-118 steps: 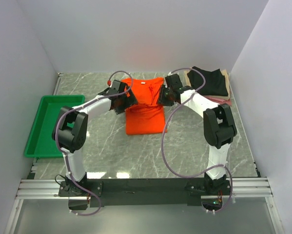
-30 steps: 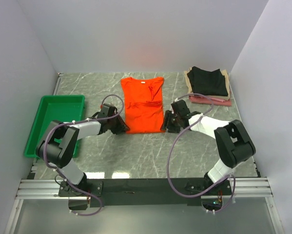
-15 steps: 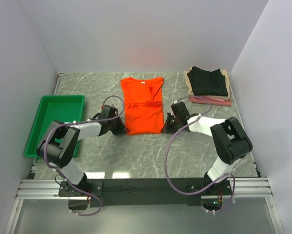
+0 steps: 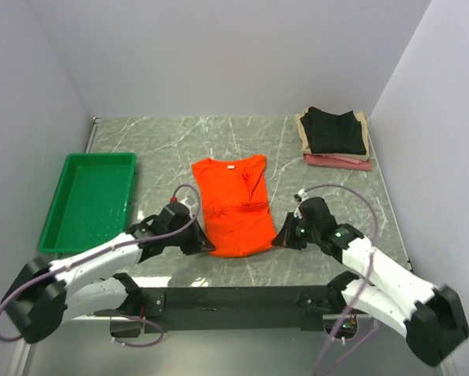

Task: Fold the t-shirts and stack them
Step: Fold the tshirt

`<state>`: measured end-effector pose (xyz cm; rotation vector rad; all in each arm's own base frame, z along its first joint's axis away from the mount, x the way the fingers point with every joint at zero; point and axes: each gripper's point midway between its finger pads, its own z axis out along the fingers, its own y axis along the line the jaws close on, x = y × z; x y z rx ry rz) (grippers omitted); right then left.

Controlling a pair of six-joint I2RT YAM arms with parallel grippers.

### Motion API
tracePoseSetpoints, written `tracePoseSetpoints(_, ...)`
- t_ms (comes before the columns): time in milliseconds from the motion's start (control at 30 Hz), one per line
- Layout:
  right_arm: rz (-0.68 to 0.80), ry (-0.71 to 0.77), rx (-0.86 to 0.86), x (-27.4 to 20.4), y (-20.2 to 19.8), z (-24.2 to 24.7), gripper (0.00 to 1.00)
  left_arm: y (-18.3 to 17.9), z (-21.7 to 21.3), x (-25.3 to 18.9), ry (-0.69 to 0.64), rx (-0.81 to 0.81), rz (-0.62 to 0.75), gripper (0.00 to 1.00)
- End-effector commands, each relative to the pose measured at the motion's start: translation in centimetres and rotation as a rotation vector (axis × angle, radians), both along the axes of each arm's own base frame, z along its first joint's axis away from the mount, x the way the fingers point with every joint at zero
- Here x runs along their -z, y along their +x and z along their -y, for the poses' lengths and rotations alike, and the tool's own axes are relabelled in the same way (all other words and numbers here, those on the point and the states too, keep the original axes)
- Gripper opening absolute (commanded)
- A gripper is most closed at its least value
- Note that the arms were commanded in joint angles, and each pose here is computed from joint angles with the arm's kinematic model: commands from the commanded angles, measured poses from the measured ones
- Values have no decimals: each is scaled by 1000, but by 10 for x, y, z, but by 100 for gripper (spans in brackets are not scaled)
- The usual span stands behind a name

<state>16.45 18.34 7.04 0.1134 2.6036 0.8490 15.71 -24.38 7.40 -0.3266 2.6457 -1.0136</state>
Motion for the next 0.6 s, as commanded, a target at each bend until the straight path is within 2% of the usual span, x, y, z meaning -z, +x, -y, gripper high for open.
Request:
tracePoseSetpoints(0, 51, 44, 2, -25, -7, 2, 0, -14, 1, -15, -69, -9, -28, 1)
tracePoseSetpoints(133, 132, 32, 12, -55, 11, 1, 0, -6, 6, -46, -106, -9, 30, 1)
tracePoseSetpoints(200, 190, 22, 26, -75, 27, 0, 0, 10, 7, -61, -86, -46, 80, 1)
tracePoseSetpoints(267, 223, 3, 40, -92, 46, -2, 0, 19, 1, -55, -5, -65, 70, 0)
tracePoseSetpoints(300, 242, -19, 52, -96, 55, 0, 0, 35, -2, -66, 16, -91, 108, 1)
tracePoseSetpoints(367, 300, -56, 120, -113, 81, 7, 0, 49, -3, -63, 59, -105, 97, 1)
tracePoseSetpoints(433, 344, -62, 162, -130, 104, 9, 0, 72, 0, -76, 47, -114, 136, 1)
tracePoseSetpoints(567, 360, -52, 150, -143, 132, 1, 0, 110, -2, -97, 51, -143, 206, 1)
